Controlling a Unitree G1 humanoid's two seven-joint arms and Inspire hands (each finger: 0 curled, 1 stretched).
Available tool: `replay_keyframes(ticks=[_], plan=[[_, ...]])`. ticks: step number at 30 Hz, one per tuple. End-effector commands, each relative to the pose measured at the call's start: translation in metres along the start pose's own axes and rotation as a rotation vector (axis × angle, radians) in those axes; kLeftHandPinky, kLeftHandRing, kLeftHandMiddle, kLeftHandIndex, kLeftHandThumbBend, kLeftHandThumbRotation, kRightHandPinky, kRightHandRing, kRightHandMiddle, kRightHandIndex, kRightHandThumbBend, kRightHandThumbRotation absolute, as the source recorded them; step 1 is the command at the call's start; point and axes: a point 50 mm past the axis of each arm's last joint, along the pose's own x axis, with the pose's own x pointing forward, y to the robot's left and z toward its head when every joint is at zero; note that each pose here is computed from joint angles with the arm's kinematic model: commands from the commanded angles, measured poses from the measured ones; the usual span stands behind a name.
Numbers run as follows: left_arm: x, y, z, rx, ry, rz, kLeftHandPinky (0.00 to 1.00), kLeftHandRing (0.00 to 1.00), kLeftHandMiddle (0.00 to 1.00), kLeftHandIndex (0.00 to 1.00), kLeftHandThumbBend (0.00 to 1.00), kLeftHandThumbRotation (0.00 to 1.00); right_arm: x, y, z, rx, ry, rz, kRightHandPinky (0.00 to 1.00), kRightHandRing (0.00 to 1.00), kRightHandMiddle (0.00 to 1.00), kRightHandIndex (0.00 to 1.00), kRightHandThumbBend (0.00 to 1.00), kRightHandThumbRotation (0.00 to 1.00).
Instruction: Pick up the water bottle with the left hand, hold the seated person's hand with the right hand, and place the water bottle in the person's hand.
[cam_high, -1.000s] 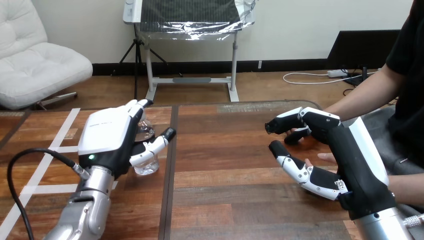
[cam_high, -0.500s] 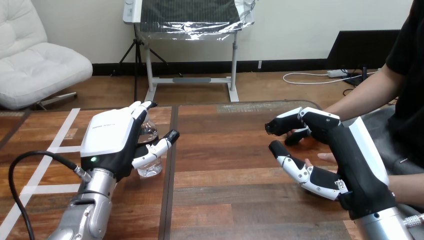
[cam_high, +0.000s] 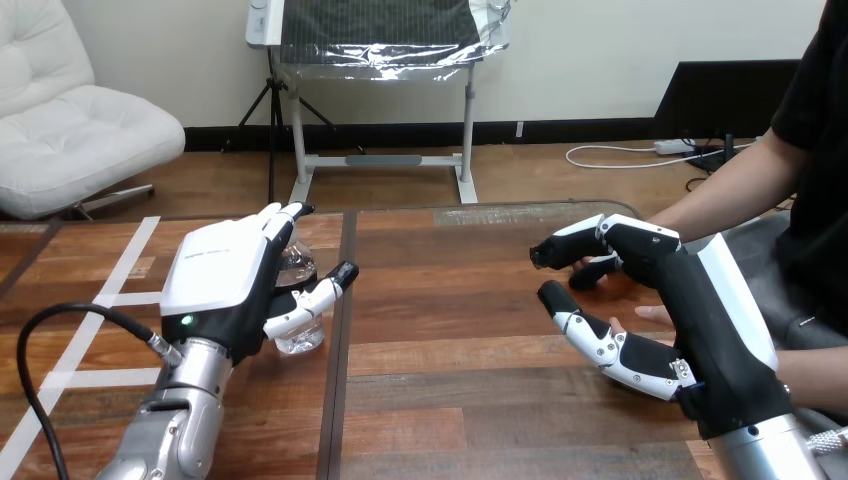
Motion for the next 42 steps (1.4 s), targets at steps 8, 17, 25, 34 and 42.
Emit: replay_keyframes(ticks=[8, 17, 25, 34, 42], plan=[[-0.0042, -0.0088, -0.0093, 0.050, 0.030, -0.033, 0.91, 0.90, 0.92, 0.91, 0.55, 1.00, 0.0145, -0.0054, 0.0107, -0.005, -0.075, -0.020, 0.53, 0.64, 0.62, 0.56, 0.40, 0.00], [-0.0026, -0.0093, -0.0105, 0.058, 0.030, -0.007, 0.96, 0.96, 0.97, 0.95, 0.56, 1.00, 0.0147, -0.0057, 0.0103, -0.005, -0.085, -0.021, 0.53, 0.63, 0.62, 0.57, 0.40, 0.00], [-0.0014, -0.0083, -0.0096, 0.066, 0.013, 0.050, 0.98, 0.99, 1.00, 0.99, 0.55, 1.00, 0.0148, -0.0060, 0.0106, -0.008, -0.085, -0.021, 0.53, 0.63, 0.62, 0.57, 0.40, 0.00], [0.0010, -0.0077, -0.0084, 0.069, 0.006, 0.096, 0.99, 1.00, 1.00, 1.00, 0.56, 1.00, 0.0153, -0.0059, 0.0111, -0.012, -0.087, -0.022, 0.52, 0.63, 0.61, 0.56, 0.41, 0.00], [0.0030, -0.0067, -0.0072, 0.078, -0.004, 0.132, 1.00, 1.00, 1.00, 1.00, 0.58, 1.00, 0.0158, -0.0052, 0.0106, -0.011, -0.084, -0.019, 0.51, 0.62, 0.61, 0.56, 0.41, 0.00]])
